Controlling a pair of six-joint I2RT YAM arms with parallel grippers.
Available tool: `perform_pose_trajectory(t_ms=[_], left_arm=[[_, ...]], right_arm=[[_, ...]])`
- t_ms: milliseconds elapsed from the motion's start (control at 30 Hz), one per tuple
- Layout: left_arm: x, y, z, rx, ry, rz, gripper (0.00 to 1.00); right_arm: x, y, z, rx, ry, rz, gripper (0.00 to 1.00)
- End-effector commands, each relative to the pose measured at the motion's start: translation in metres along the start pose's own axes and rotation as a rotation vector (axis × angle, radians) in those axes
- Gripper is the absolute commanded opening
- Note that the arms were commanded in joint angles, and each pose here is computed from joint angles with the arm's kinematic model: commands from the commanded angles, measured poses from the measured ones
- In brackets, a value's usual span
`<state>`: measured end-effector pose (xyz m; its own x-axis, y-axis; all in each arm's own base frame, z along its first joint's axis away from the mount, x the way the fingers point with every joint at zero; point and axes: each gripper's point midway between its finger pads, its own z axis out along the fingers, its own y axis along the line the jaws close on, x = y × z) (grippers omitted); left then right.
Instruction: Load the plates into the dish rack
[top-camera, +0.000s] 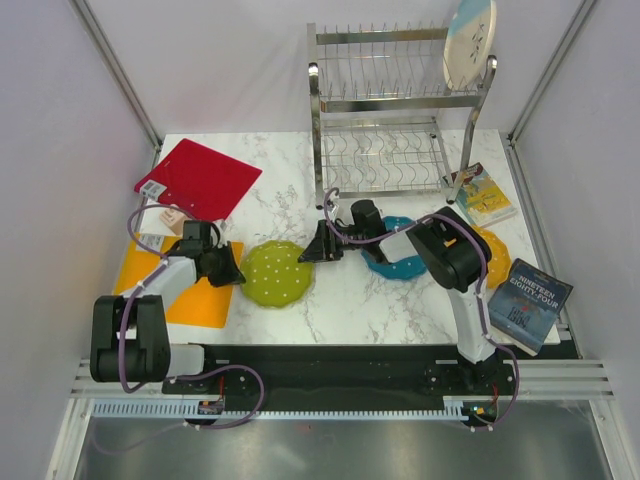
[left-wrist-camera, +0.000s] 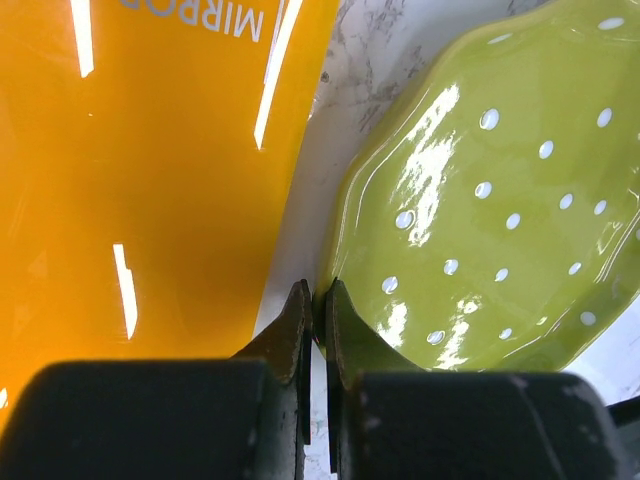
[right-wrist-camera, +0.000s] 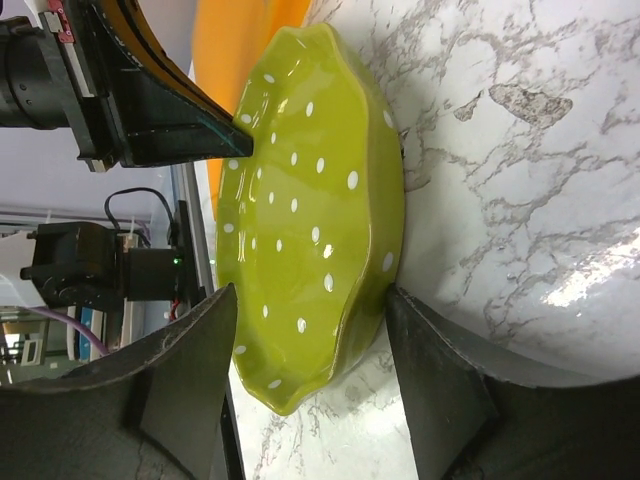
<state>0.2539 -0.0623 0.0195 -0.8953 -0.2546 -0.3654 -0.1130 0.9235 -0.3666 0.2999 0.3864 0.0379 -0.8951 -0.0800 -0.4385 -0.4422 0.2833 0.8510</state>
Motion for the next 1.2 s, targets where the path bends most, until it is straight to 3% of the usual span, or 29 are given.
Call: perform_pose_trajectory(t_ms=[0, 233, 300, 367, 500, 700, 867, 900, 933, 967, 1000, 1067, 1167], left_arm=[[0.0, -0.033, -0.001, 0.167, -0.026, 0.052, 0.02], [-0.004, -0.044, -0.012, 0.221, -0.094, 0.073, 0.02], [-0.004, -0.05, -0.015, 0.253, -0.114, 0.081, 0.02], [-0.006, -0.053, -0.02, 0.268, -0.141, 0.083, 0.02], [0.0, -0.065, -0.023, 0.349, -0.125, 0.084, 0.02], [-0.001, -0.064, -0.022, 0.345, -0.132, 0.072, 0.02], [-0.003, -0.059, -0.018, 0.316, -0.139, 0.063, 0.02], [-0.005, -0.058, -0.018, 0.304, -0.145, 0.057, 0.06], [-0.006, -0.056, -0.017, 0.291, -0.148, 0.052, 0.13], [-0.007, -0.051, -0.017, 0.259, -0.15, 0.047, 0.23], [-0.014, -0.052, -0.02, 0.249, -0.17, 0.053, 0.38], [-0.021, -0.049, -0.025, 0.218, -0.187, 0.073, 0.5], [-0.047, -0.057, -0.047, 0.209, -0.273, 0.135, 0.57]], right_arm=[[0.088, -0.015, 0.018, 0.017, 0.253, 0.168, 0.68], [0.099, -0.037, 0.023, 0.179, 0.315, 0.139, 0.66], [0.098, -0.067, 0.015, 0.405, 0.333, 0.08, 0.65], [0.107, -0.075, 0.004, 0.495, 0.356, 0.079, 0.66], [0.114, -0.06, 0.0, 0.433, 0.352, 0.093, 0.67], [0.114, -0.048, 0.005, 0.346, 0.331, 0.087, 0.51], [0.111, -0.038, 0.008, 0.289, 0.337, 0.051, 0.26], [0.108, -0.036, 0.007, 0.288, 0.331, 0.04, 0.2], [0.107, -0.035, 0.005, 0.287, 0.331, 0.031, 0.06], [0.105, -0.032, 0.003, 0.282, 0.326, 0.019, 0.0], [0.095, -0.023, 0.0, 0.272, 0.306, -0.014, 0.0], [0.089, -0.015, -0.012, 0.273, 0.299, -0.03, 0.0], [0.076, 0.004, -0.038, 0.255, 0.313, -0.093, 0.0]])
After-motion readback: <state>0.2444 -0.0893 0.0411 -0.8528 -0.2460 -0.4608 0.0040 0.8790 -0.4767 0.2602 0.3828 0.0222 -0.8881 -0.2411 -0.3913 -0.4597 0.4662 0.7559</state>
